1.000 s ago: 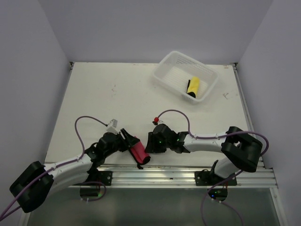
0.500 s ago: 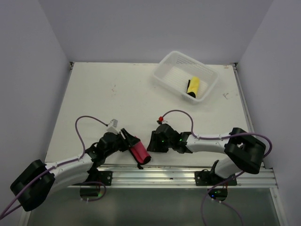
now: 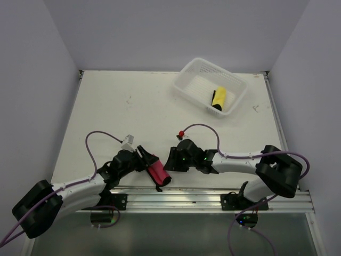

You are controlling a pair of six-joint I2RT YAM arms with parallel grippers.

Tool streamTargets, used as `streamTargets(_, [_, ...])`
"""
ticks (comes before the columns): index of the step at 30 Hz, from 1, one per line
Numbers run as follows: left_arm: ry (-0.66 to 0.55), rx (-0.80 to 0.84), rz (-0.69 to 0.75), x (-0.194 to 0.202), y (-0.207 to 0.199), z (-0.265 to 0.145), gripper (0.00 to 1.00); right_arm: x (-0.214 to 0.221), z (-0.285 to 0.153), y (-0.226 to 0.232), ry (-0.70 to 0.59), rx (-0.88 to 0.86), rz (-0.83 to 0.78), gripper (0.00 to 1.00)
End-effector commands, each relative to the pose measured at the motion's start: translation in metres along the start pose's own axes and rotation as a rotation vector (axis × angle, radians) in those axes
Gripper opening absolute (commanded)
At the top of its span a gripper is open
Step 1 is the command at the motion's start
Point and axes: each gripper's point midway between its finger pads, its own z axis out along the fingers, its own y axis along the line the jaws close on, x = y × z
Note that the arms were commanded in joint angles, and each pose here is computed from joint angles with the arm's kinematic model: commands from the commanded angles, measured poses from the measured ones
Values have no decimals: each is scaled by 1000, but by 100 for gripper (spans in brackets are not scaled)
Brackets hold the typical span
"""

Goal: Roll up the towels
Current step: Roll the towel

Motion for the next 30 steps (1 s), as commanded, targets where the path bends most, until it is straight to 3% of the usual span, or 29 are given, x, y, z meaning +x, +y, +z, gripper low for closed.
streamTargets(1, [87, -220, 12, 38, 83, -15, 57, 1, 7, 12, 13, -53, 11, 46])
streamTargets(19, [70, -223, 17, 38, 83, -15, 57, 29, 26, 23, 97, -32, -63, 40])
streamTargets(22, [71, -223, 21, 39, 83, -16, 57, 28, 26, 24, 97, -31, -66, 29])
streamTargets(27, [65, -221, 20, 39, 82, -16, 57, 27, 26, 28, 97, -44, -72, 1])
streamTargets(30, [64, -216, 19, 39, 81, -16, 57, 26, 25, 28, 91, -45, -90, 0])
